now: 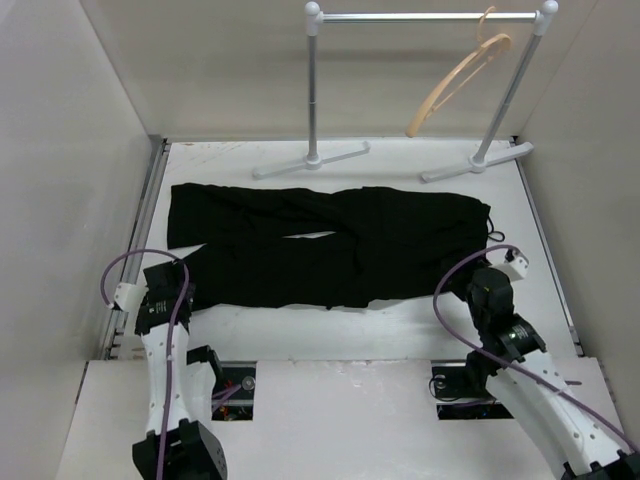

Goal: Place the trousers on the hanger
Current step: Fold the trousers

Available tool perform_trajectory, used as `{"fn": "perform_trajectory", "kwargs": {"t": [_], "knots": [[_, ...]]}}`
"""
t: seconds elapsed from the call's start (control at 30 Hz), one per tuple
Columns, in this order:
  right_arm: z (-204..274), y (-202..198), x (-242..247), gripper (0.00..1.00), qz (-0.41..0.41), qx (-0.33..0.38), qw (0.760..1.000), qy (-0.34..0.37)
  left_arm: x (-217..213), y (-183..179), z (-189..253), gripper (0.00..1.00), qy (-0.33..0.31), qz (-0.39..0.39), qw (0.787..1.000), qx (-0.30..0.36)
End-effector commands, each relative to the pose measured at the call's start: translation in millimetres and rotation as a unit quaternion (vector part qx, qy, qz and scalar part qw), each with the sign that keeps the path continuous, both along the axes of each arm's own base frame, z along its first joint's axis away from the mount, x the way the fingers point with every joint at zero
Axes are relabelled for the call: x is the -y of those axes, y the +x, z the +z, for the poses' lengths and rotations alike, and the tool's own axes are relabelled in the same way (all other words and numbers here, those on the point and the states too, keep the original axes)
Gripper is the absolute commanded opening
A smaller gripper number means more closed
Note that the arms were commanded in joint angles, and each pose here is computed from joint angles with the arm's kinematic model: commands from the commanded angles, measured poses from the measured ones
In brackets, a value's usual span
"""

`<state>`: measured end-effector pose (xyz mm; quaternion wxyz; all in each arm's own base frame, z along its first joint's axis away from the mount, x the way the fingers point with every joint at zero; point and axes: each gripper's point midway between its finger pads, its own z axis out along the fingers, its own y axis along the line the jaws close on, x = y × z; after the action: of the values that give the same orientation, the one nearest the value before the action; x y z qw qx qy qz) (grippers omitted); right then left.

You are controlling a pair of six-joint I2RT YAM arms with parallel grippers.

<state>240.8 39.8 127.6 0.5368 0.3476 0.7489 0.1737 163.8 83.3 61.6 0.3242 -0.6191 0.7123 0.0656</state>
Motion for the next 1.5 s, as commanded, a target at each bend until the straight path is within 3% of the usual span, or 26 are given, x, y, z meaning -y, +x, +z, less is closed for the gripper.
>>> {"fn": "perform_trajectory", "kwargs": {"t": [0.0, 0.23, 0.3, 0.47, 0.6, 0.73, 0.8, 0.93, 0.97, 1.03, 1.13, 1.2, 1.47], "knots": [[6, 5, -17, 0.66, 0.039, 0.001, 0.999, -0.006, 8, -18, -15, 0.72, -0.050, 0.039, 0.997, -0.042], [17, 18, -44, 0.68, 0.082, 0.008, 0.997, -0.013, -18, -38, -15, 0.66, -0.026, 0.114, 0.989, -0.093], [20, 22, -53, 0.68, 0.094, 0.009, 0.995, -0.014, -31, -33, -15, 0.59, -0.017, 0.137, 0.987, -0.085], [14, 23, -62, 0.69, 0.102, -0.001, 0.995, -0.023, -48, -16, -42, 0.57, -0.023, 0.157, 0.983, -0.097], [6, 22, -56, 0.69, 0.087, -0.008, 0.996, -0.024, -56, -4, -45, 0.29, -0.008, 0.158, 0.984, -0.088], [-10, 21, -34, 0.68, 0.045, -0.035, 0.998, -0.042, -69, 30, 15, 0.16, 0.068, 0.122, 0.990, -0.011], [-17, 20, -16, 0.59, 0.013, -0.052, 0.997, -0.057, -76, 44, 51, 0.12, 0.111, 0.110, 0.988, 0.018], [-26, 8, 29, 0.16, -0.078, -0.091, 0.990, -0.076, -92, 58, 96, 0.08, 0.173, 0.108, 0.978, 0.038], [-28, 5, 38, 0.15, -0.099, -0.097, 0.987, -0.080, -92, 62, 99, 0.08, 0.183, 0.106, 0.976, 0.042], [-36, 1, 50, 0.20, -0.126, -0.116, 0.982, -0.084, -85, 71, 93, 0.08, 0.187, 0.096, 0.976, 0.054], [-44, 2, 57, 0.54, -0.145, -0.142, 0.974, -0.106, -71, 79, 80, 0.08, 0.191, 0.073, 0.977, 0.064], [-46, 6, 60, 0.63, -0.154, -0.153, 0.969, -0.115, -67, 81, 76, 0.08, 0.188, 0.070, 0.977, 0.076], [-63, 23, 73, 0.66, -0.180, -0.188, 0.962, -0.083, -54, 98, 89, 0.08, 0.173, 0.046, 0.976, 0.126]]}}
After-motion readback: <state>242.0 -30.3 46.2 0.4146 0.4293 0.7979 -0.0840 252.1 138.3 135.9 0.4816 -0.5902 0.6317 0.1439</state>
